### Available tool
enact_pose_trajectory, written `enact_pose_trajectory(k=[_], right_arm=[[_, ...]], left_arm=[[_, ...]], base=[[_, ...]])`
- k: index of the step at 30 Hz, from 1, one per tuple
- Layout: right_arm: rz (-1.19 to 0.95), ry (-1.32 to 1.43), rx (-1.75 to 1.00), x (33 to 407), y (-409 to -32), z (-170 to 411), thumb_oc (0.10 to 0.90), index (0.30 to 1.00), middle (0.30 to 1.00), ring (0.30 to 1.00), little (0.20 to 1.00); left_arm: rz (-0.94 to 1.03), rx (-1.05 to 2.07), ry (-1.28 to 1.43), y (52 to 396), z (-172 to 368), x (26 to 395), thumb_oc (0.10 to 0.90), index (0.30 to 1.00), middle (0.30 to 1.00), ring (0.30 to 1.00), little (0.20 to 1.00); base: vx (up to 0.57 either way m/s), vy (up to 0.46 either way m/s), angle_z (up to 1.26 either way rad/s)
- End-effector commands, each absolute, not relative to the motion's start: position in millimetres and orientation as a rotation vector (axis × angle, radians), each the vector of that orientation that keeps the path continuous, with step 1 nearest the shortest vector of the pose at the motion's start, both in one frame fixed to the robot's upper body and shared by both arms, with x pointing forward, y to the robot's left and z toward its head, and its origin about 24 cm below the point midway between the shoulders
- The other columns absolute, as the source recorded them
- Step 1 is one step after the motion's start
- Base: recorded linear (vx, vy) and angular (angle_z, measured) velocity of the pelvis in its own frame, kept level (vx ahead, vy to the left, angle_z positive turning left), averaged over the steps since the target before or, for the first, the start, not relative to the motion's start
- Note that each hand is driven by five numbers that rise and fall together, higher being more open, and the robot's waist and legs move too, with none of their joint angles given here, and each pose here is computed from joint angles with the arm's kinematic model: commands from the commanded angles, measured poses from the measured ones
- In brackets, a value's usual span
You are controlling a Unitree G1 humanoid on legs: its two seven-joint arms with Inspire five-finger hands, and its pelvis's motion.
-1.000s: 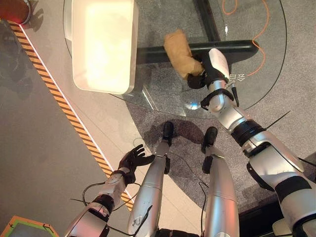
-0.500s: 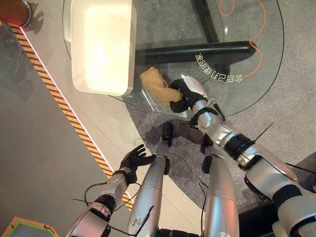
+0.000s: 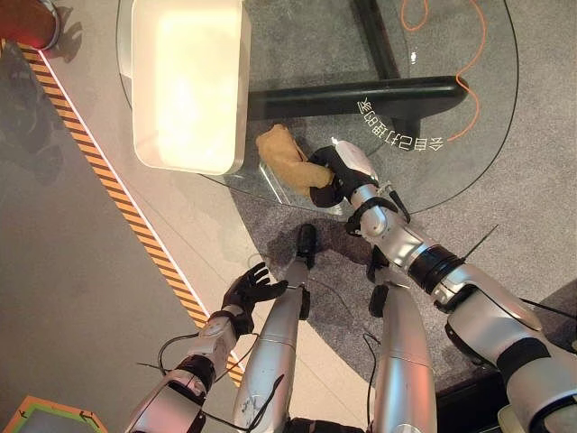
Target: Wipe the table with a cloth and put it in the basket.
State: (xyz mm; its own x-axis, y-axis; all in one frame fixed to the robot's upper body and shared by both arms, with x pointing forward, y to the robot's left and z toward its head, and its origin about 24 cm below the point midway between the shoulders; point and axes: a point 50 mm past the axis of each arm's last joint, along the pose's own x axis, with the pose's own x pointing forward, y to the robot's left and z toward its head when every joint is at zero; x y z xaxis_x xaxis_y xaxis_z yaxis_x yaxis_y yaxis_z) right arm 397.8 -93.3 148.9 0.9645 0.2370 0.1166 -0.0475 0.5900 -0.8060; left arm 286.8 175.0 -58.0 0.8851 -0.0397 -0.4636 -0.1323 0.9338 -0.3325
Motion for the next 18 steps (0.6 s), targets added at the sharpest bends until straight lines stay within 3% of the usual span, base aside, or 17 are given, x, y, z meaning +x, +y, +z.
enact_pose_trajectory(k=[1,18], right_arm=[[0.142,-0.366,-0.773,395.6,-70.9,174.6,0.100,0.300,0.300,0.300,0.200],[-0.112,-0.524,-0.477,388.8,-94.0,225.7,0.100,0.300,0.300,0.300,0.200]], left_arm=[[0.213,-0.491,0.398,186.8,-54.1,287.2,0.800,0.900,0.900,0.900,0.900],[0.886,-0.689,-0.039,262.0,12.8,301.2,0.800,0.900,0.900,0.900,0.900]], base=[[0.00,0.000,0.00],[0.00,0.000,0.00]])
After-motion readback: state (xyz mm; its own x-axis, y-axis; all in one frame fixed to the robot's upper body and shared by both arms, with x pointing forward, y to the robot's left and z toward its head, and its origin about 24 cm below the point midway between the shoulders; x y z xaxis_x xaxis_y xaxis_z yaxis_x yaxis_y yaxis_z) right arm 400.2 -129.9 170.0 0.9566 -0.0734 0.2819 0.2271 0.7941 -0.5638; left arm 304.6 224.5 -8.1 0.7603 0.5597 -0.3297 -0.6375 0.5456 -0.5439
